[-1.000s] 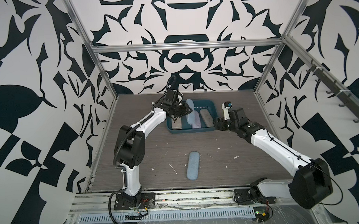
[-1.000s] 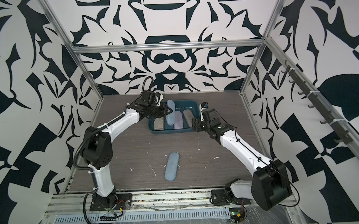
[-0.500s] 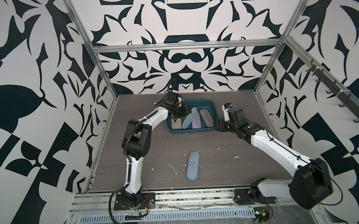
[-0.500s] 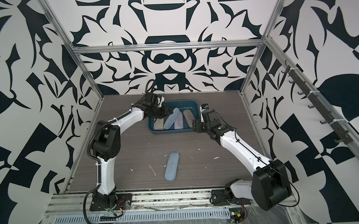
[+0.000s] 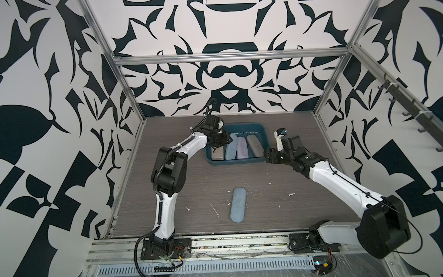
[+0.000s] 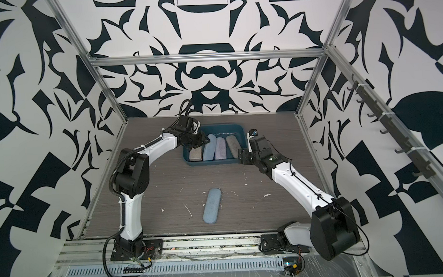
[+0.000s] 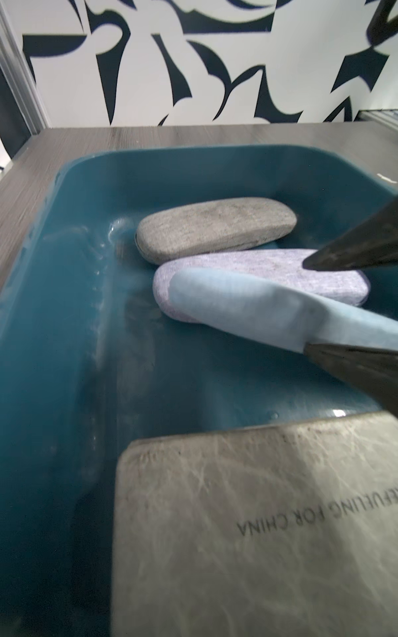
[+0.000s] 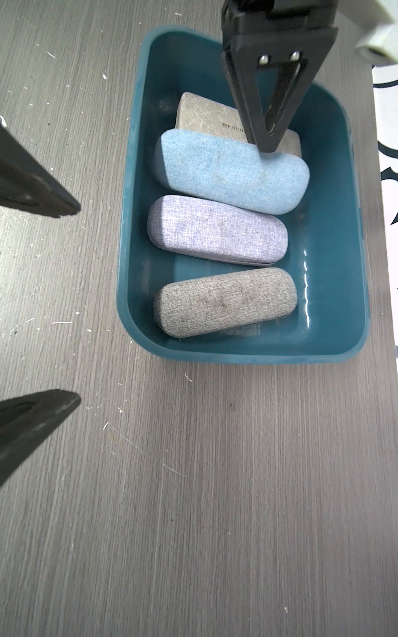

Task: Put the glasses cases into the storage boxes
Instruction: Place the glasses case in the storage box.

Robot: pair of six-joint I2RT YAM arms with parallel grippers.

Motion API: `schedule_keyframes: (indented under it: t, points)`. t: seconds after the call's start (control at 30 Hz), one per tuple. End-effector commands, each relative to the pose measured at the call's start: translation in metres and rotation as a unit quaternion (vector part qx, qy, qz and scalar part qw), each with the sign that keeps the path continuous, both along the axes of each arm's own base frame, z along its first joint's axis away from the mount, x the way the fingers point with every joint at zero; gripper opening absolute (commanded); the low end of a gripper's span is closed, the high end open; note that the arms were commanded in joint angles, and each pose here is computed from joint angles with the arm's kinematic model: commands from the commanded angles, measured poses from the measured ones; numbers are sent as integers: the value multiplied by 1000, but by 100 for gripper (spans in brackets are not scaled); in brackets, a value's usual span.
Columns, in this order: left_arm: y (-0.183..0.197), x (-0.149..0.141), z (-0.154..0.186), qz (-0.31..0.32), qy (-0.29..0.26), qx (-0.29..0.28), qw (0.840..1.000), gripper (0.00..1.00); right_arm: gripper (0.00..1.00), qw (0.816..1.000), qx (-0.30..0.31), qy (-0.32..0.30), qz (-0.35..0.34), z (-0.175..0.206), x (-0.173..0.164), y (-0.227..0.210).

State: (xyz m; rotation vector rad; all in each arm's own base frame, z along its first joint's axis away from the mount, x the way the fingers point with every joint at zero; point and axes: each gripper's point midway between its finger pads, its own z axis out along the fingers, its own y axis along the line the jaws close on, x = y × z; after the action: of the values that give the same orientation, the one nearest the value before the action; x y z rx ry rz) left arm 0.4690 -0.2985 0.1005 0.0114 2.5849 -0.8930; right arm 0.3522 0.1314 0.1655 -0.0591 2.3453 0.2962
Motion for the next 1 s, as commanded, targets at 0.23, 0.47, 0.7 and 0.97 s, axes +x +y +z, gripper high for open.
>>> schedule_keyframes:
  t: [0.23,0.47,0.7,0.97]
  points:
    - [26,0,20,13,-41,59,997,47,82,1000,2,-9,0,1,3,0]
    - [21,-9,102,0,-112,7,994,58,82,1000,6,-10,4,4,1,1]
    - [15,-65,166,-13,-177,19,984,76,82,1000,1,-14,10,10,-4,-1]
    - [16,-158,138,-15,-151,117,981,89,83,1000,-11,-7,2,2,-10,-8]
